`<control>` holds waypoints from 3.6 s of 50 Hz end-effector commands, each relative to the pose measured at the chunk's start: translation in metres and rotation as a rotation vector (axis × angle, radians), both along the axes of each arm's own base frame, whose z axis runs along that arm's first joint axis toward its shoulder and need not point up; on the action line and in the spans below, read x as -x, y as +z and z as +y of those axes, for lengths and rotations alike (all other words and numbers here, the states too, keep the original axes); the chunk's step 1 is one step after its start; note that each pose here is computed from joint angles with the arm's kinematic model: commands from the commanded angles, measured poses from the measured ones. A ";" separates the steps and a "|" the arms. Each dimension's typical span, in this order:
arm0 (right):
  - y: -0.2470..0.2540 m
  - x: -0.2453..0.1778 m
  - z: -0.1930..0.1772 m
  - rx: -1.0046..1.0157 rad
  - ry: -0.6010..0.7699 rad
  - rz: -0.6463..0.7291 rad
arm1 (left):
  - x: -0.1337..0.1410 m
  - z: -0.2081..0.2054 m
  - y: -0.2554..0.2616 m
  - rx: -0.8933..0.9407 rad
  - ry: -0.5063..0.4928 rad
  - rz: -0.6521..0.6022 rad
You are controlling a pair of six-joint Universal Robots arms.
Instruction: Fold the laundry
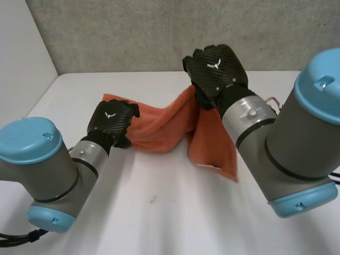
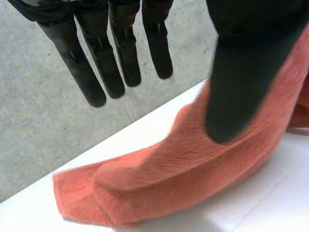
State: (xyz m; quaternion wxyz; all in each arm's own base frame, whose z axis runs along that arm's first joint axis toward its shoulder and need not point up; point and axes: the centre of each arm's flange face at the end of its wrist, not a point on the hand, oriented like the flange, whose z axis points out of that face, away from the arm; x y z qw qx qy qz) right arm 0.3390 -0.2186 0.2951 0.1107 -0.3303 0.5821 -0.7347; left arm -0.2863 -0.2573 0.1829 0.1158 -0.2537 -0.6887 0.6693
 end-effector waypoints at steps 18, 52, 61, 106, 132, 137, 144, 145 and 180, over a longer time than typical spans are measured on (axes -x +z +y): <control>-0.001 0.031 0.084 -0.114 0.273 0.160 | 0.018 -0.027 0.006 0.033 -0.222 0.032; 0.044 0.045 0.029 0.132 0.107 0.052 | 0.044 -0.044 0.032 -0.002 -0.163 0.023; 0.050 0.043 -0.008 0.159 0.060 0.052 | 0.016 -0.025 0.128 0.360 0.022 0.216; 0.042 0.052 -0.022 0.084 -0.132 0.048 | -0.025 0.021 -0.030 -0.427 0.095 0.195; 0.020 0.057 -0.021 -0.013 -0.136 0.020 | 0.013 0.006 -0.053 -0.384 0.031 0.191; 0.021 0.059 -0.023 -0.019 -0.140 0.005 | 0.023 0.013 -0.052 -0.380 -0.004 0.190; 0.021 0.059 -0.024 -0.020 -0.142 0.003 | 0.039 0.022 -0.056 -0.377 -0.056 0.183; 0.021 0.059 -0.024 -0.020 -0.142 0.003 | 0.039 0.022 -0.056 -0.377 -0.056 0.183; 0.058 0.106 -0.038 -0.030 -0.167 0.129 | -0.027 0.050 0.102 -0.103 0.004 0.312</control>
